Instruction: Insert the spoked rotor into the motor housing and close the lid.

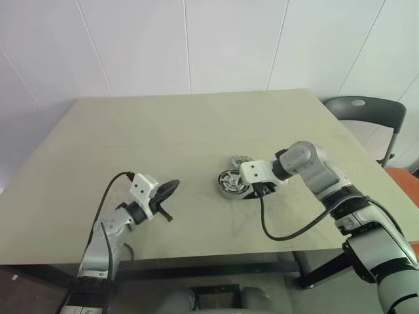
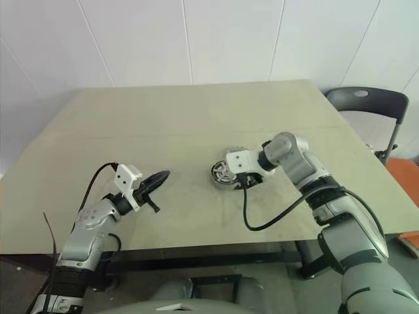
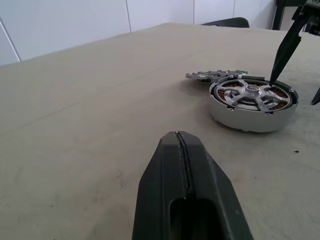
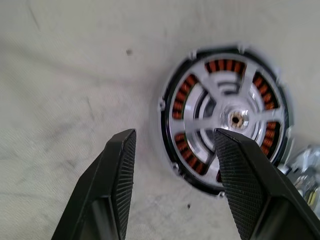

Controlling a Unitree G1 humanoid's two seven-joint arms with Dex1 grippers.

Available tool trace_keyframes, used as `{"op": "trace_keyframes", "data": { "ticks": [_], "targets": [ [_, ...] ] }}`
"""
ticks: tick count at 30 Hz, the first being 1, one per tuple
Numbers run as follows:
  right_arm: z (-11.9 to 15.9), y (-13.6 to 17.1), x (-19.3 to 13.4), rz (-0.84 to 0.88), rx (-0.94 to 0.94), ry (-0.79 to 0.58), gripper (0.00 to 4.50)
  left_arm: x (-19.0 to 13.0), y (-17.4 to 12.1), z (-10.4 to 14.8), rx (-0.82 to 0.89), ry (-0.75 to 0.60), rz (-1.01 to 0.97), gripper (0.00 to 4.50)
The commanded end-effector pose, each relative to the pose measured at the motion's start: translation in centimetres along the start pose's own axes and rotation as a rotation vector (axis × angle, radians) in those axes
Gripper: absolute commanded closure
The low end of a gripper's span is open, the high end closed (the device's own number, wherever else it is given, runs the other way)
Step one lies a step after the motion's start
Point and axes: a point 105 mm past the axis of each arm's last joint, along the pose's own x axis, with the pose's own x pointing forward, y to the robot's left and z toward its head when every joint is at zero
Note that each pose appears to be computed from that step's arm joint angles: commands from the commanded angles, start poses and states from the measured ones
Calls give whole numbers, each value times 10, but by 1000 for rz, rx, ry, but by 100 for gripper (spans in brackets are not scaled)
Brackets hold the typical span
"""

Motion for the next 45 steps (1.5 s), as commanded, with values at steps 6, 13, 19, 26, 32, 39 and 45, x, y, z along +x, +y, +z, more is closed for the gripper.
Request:
{"op": "trace_keyframes", "data": {
  "ticks": [6,13,19,26,32,39,45],
  "targets": [
    [-15,-2,6,-23,-5,47,228,1,0,9,28,-33,0,450],
    [-11,-4,8,-21,-12,30,425,2,1,10,32,-32,5,450],
    [1,-4,11,-12,6,-23,441,3,4,10,36,-33,15,450],
    [26,8,8,71,45,-102,441,2,5,10,41,-31,23,450],
    [46,31,2,193,104,-135,441,2,5,10,42,-33,25,450],
    [53,31,9,192,220,-124,441,1,4,10,40,-38,26,450],
    [53,24,21,162,278,-124,441,-2,-8,15,13,-65,-40,450]
  ]
}}
